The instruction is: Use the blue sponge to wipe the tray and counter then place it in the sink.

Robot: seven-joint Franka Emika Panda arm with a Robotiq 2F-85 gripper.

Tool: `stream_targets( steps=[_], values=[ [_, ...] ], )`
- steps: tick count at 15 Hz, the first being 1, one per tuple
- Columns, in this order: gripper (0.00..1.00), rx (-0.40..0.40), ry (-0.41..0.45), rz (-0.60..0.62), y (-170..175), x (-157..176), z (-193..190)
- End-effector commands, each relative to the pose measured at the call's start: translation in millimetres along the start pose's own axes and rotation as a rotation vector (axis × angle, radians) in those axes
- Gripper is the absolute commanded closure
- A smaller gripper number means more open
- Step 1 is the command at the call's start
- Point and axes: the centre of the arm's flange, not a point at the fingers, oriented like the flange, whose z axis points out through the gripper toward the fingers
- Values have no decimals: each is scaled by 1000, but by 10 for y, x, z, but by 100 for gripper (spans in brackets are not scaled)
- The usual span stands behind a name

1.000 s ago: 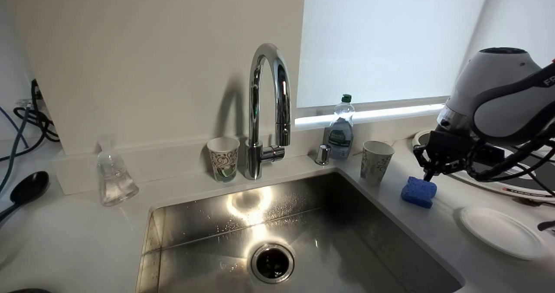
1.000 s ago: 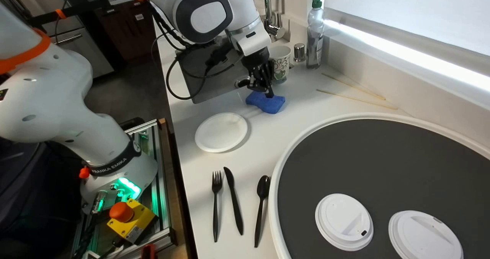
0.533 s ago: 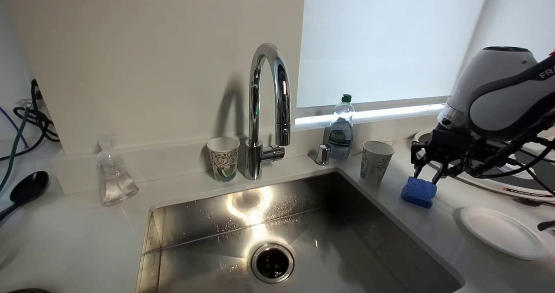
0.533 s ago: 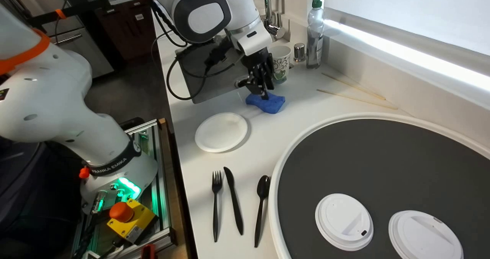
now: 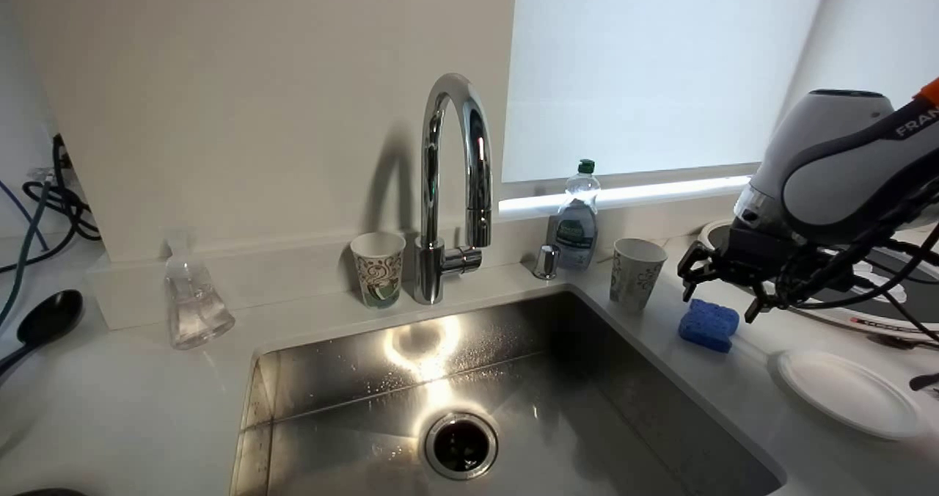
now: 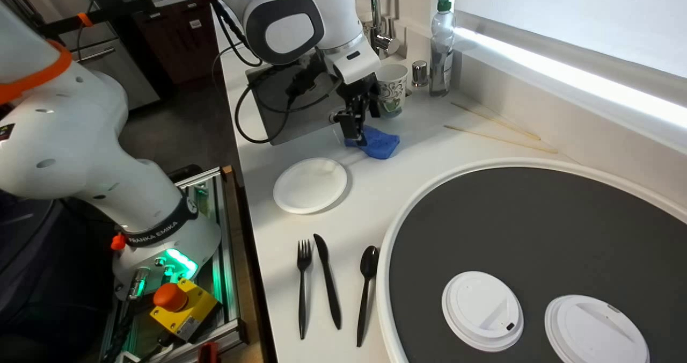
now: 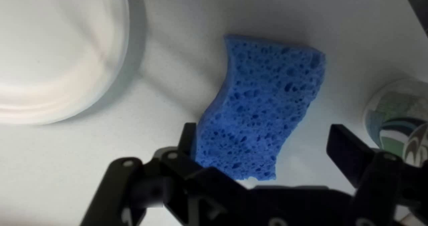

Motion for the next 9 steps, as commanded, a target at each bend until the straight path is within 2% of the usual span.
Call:
stream_targets(
  steps=[1,9],
  values=[
    [0,-2,-23,-8,9,-29,118],
    [0,-3,-25,-10,-7,-54,269]
  ],
)
